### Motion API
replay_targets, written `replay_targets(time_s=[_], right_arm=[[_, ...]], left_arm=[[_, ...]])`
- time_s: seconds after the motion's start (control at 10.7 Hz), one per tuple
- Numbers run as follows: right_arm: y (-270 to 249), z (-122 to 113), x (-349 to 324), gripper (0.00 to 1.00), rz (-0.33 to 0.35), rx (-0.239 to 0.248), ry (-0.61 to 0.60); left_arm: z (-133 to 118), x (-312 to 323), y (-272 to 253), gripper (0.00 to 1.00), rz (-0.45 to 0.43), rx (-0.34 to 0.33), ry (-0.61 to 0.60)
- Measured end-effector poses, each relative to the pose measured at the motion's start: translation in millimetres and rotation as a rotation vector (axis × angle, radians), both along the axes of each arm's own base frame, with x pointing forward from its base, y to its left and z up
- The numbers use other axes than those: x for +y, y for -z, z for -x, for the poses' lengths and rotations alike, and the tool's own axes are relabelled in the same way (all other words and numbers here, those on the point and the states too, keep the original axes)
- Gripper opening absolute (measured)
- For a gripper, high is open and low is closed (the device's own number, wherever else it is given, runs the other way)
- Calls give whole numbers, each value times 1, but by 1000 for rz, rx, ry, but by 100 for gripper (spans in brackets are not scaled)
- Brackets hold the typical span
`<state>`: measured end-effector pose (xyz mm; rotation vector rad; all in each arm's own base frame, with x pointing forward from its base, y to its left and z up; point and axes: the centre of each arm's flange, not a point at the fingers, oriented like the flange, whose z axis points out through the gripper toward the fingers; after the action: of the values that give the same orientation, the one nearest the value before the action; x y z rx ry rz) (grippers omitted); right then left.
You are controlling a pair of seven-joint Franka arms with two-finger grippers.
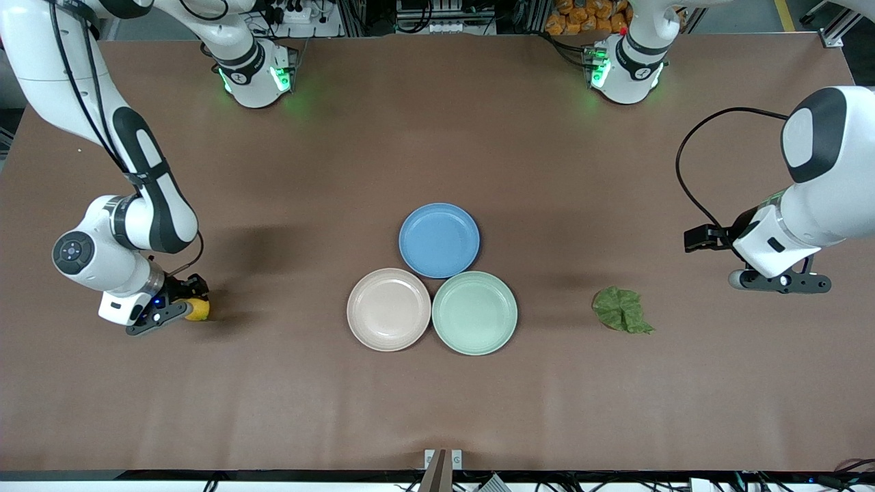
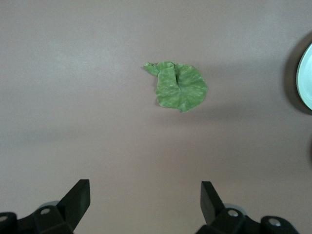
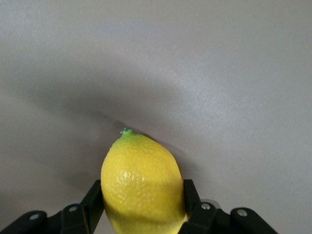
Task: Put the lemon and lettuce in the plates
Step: 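Close the right gripper on the lemon while the left gripper nears the lettuce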
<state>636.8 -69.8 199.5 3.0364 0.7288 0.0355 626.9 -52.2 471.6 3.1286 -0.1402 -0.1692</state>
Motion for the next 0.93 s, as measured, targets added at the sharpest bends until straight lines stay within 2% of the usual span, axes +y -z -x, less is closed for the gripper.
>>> replay_targets(time_s=[0.19, 0.65, 0.93], right_arm=[[-3, -1, 0, 70, -4, 35, 0], [-19, -11, 8, 70, -8, 63, 9], [-44, -20, 14, 70, -7, 35, 6]], left_arm=[[-1, -2, 6, 100, 10, 10, -2], [-7, -4, 29, 100, 32, 48, -89], [-8, -4, 31, 100, 32, 47, -90]])
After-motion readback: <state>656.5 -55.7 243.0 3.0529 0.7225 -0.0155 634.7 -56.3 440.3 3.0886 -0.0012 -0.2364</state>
